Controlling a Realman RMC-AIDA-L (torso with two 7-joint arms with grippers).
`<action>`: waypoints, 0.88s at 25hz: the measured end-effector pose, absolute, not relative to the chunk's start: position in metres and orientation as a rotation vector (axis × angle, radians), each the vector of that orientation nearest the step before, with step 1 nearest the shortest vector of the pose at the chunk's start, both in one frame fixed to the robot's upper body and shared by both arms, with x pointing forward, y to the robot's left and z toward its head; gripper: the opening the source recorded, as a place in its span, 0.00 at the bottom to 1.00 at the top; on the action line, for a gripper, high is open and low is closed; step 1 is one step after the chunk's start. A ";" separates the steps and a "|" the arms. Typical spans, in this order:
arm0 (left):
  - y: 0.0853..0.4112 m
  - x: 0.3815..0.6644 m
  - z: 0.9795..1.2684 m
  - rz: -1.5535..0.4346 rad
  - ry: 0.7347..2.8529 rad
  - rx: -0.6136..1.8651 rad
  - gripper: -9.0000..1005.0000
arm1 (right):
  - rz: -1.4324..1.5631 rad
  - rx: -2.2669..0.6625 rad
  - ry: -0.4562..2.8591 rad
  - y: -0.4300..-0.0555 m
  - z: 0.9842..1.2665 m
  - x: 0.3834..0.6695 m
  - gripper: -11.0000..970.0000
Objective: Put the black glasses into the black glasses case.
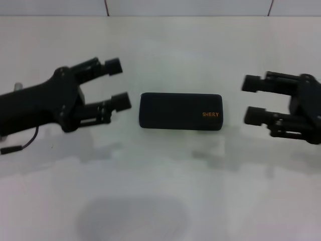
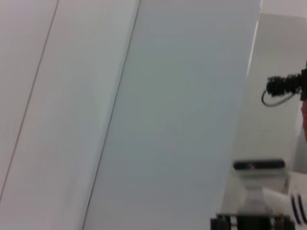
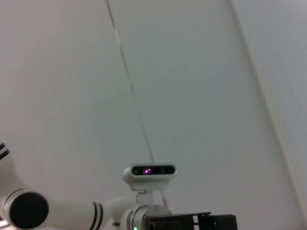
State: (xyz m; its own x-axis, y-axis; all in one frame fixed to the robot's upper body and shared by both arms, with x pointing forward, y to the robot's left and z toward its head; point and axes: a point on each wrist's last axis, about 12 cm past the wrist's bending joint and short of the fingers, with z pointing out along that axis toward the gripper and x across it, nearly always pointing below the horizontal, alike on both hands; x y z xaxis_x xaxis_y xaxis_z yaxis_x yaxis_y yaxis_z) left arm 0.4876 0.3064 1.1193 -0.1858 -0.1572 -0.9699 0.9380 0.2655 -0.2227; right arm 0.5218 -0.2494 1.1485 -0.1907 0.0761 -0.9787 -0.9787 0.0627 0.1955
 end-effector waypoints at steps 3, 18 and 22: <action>0.309 0.479 1.113 -1.182 1.368 0.860 0.86 | 1.345 -1.062 1.343 -0.241 1.155 0.531 0.69; 0.313 0.465 1.102 -1.210 1.422 0.888 0.85 | 1.372 -1.165 1.326 -0.219 1.162 0.539 0.73; 0.313 0.464 1.101 -1.211 1.422 0.887 0.85 | 1.373 -1.168 1.328 -0.218 1.161 0.538 0.73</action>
